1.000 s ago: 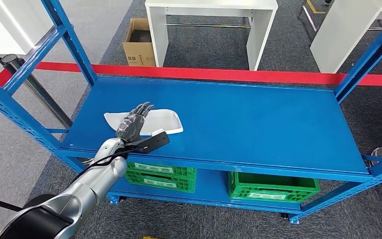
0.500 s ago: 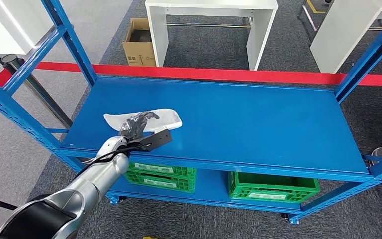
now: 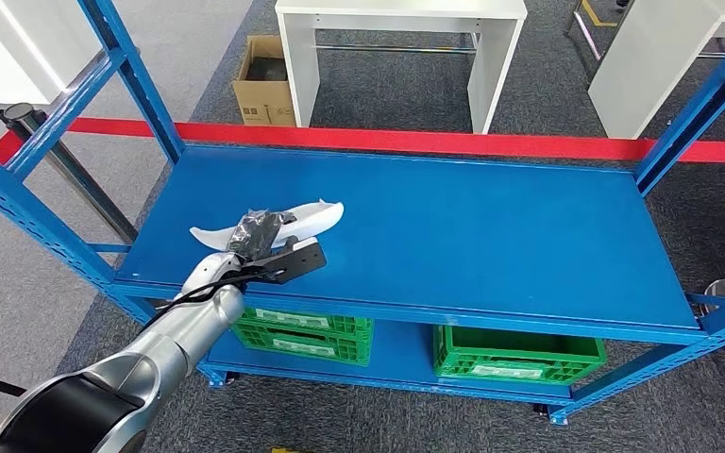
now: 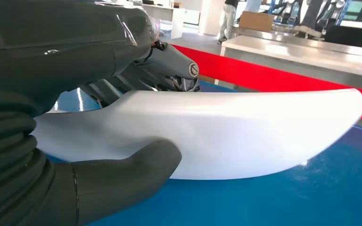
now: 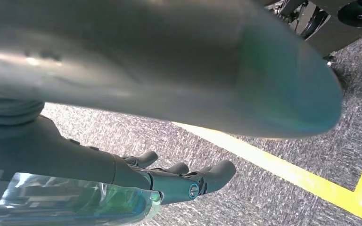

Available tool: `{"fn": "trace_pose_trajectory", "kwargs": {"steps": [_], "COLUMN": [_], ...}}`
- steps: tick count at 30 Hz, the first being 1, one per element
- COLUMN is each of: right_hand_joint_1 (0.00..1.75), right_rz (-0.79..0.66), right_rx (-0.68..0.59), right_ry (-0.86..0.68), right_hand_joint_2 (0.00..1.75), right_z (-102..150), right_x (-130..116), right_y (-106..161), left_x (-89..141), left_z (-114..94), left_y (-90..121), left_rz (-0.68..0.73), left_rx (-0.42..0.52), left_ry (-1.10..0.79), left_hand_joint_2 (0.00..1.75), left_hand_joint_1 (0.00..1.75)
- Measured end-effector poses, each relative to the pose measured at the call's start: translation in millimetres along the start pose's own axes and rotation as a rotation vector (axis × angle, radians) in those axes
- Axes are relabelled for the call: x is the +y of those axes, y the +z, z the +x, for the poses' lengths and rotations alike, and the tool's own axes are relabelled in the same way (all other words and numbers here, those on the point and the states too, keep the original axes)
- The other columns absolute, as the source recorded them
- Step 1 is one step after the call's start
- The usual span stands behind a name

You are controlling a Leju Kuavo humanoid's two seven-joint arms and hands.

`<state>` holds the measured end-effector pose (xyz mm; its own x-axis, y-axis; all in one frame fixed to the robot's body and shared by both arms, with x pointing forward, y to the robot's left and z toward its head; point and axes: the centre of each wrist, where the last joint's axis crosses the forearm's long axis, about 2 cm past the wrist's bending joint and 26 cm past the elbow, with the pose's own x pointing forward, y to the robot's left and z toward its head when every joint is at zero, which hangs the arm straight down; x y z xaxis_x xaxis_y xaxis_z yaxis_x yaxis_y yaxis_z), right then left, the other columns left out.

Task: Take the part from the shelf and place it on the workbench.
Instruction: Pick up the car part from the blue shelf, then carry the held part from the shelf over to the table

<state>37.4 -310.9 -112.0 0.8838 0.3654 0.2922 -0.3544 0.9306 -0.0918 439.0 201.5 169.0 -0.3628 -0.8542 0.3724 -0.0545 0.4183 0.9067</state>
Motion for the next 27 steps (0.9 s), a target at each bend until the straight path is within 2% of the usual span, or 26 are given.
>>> {"fn": "trace_pose_trajectory", "kwargs": {"steps": [5,8,11,15,18,22,27], "right_hand_joint_1": [0.00,0.00,0.00,0.00,0.00,0.00,0.00], "right_rz": [0.000,-0.005,-0.010,-0.015,-0.016,-0.015,-0.008], "right_rx": [-0.004,-0.004,-0.003,-0.008,-0.017,-0.025,-0.031], "right_ry": [-0.001,-0.011,-0.023,-0.032,-0.028,-0.021,-0.012], "right_hand_joint_2": [0.00,0.00,0.00,0.00,0.00,0.00,0.00], "right_z": [0,-1,-1,-3,-2,2,9], "right_x": [0,0,0,0,-1,-2,-3], "right_y": [0,0,0,1,0,-1,-2], "left_x": [1,2,7,29,56,82,92], "left_z": [-3,-1,9,34,58,82,107], "left_y": [2,4,6,14,22,32,52], "left_rz": [0.055,0.121,0.216,0.374,0.441,0.417,0.298], "left_rx": [-0.043,-0.116,-0.214,-0.379,-0.562,-0.796,-1.037], "left_ry": [0.051,0.169,0.347,0.663,0.982,1.319,1.435], "left_hand_joint_2": [1.75,1.75,1.75,1.75,1.75,1.75,1.75], "left_hand_joint_1": [1.75,1.75,1.75,1.75,1.75,1.75,1.75]}}
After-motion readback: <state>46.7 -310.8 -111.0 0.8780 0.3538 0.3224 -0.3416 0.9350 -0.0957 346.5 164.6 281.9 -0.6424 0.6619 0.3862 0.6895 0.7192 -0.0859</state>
